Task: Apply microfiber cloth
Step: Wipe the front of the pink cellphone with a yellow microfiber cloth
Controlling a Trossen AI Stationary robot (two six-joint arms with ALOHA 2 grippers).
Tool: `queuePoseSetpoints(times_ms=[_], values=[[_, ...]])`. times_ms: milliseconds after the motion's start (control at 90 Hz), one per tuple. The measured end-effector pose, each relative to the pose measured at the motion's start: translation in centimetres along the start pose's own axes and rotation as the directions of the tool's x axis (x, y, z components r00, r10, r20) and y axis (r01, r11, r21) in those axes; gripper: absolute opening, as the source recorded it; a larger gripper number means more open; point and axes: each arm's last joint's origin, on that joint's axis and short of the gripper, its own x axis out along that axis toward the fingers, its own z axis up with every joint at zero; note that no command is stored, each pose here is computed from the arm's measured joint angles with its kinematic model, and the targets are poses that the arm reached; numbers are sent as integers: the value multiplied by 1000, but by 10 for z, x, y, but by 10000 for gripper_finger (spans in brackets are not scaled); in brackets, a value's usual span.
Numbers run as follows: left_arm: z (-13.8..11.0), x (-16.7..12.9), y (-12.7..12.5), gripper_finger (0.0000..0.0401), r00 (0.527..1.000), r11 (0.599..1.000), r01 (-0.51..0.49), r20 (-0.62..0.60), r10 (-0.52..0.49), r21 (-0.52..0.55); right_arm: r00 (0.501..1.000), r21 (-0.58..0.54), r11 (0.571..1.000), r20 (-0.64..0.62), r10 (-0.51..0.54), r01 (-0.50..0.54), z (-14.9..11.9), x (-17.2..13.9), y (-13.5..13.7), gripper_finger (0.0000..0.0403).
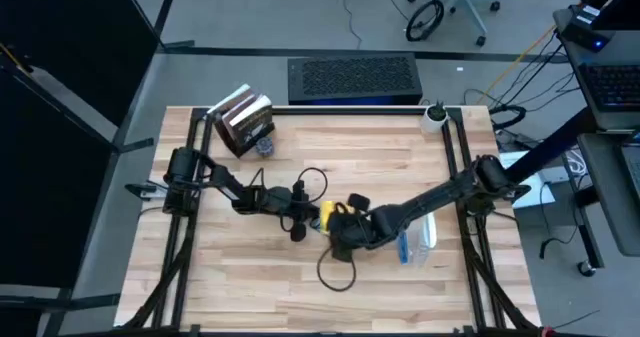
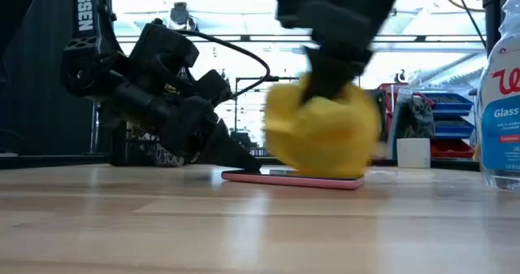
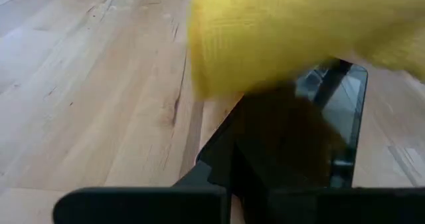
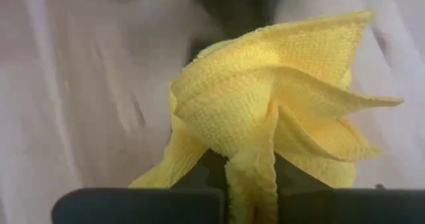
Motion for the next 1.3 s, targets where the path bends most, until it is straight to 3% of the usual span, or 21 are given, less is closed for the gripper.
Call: queuePoseSetpoints(times_ms=[122,433,722,1000,1078,1189,1300], values=[[0,0,0,0,1000,1000,0,-1,0,0,999,-1,1000,33,14,-14,3,20,2,9],[0,0,0,0,1000,1000,0,-3,0,0,998,9,1000,-59,8,-8,-17,59,11,9],[-1,0,0,0,1000,1000,3,-10,-3,2,979,-34,999,-204,-24,17,-41,40,23,9],[-1,0,0,0,1000,1000,3,-10,-3,1,906,-112,992,-410,-105,64,-67,7,23,9],[-1,0,0,0,1000,1000,3,-10,-3,1,925,-66,996,-372,-79,59,-59,3,20,9],[-1,0,0,0,1000,1000,3,-10,-3,1,983,-4,998,-172,-63,64,-35,2,17,9],[-1,0,0,0,1000,1000,3,-10,-3,1,999,20,999,-17,-31,32,-12,13,11,9]])
